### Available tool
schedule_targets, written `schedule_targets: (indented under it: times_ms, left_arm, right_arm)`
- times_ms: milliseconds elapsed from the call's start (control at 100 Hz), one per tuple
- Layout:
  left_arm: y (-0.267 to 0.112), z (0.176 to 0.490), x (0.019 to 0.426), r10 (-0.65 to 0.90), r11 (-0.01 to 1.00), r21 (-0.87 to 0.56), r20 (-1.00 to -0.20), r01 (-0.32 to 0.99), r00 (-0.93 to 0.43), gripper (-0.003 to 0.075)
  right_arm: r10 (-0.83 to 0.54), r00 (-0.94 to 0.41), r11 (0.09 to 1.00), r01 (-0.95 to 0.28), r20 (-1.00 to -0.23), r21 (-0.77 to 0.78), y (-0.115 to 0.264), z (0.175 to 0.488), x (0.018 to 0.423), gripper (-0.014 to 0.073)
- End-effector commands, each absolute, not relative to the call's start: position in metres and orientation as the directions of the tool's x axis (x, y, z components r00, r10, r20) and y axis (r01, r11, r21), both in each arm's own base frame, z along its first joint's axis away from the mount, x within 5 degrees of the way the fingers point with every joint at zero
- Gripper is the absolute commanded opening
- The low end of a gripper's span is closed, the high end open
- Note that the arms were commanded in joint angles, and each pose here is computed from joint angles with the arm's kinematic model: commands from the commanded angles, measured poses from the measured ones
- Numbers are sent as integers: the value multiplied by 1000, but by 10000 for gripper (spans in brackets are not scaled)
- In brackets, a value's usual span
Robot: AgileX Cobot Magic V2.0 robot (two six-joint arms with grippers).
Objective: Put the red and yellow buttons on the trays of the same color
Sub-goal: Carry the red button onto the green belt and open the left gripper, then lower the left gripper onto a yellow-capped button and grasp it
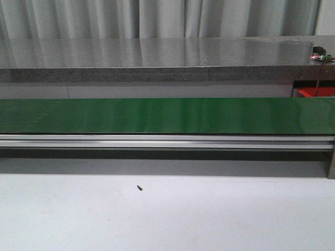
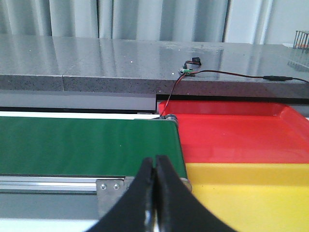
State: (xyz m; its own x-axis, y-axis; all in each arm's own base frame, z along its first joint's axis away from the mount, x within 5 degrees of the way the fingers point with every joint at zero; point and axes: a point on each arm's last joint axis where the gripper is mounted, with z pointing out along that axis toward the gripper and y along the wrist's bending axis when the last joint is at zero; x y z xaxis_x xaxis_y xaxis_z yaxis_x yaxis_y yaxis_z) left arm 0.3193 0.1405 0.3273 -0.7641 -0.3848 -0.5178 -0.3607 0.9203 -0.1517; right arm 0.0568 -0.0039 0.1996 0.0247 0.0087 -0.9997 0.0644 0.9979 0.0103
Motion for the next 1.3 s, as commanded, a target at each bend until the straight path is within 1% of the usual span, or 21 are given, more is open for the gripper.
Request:
schedule_targets:
  times_ms: [0, 160, 340, 540, 670, 810, 1080, 1290]
  left_arm:
    - [145, 347, 307, -394, 913, -150, -570, -380, -721, 608]
    - [157, 326, 293, -431, 892, -134, -544, -433, -720, 608]
    - [164, 293, 281, -477, 868, -130, -487, -479, -731, 608]
    - [170, 267, 269, -513, 846, -121, -457, -520, -727, 608]
    - [177, 262, 262, -535, 829, -116, -453, -547, -714, 608]
    - [187, 262, 258, -554, 809, -114, -475, -576, -684, 608]
    - [196, 249, 266, -562, 798, -112, -493, -592, -664, 608]
    - [202, 231, 273, -572, 793, -110, -470, -599, -672, 608]
  right_arm:
    - [1, 135, 999, 51, -991, 8, -3, 214, 54, -122]
    - [1, 135, 999, 51, -991, 8, -3, 214, 54, -122]
    - [1, 135, 999, 51, -991, 8, -3, 214, 54, -122]
    - [1, 135, 999, 51, -991, 8, -3, 214, 54, -122]
    - [1, 135, 999, 51, -991, 8, -3, 214, 54, -122]
    - [1, 135, 999, 51, -991, 8, -3, 214, 54, -122]
    - [1, 135, 999, 51, -991, 8, -3, 214, 54, -122]
    - [1, 135, 999, 51, -991, 8, -3, 214, 54, -122]
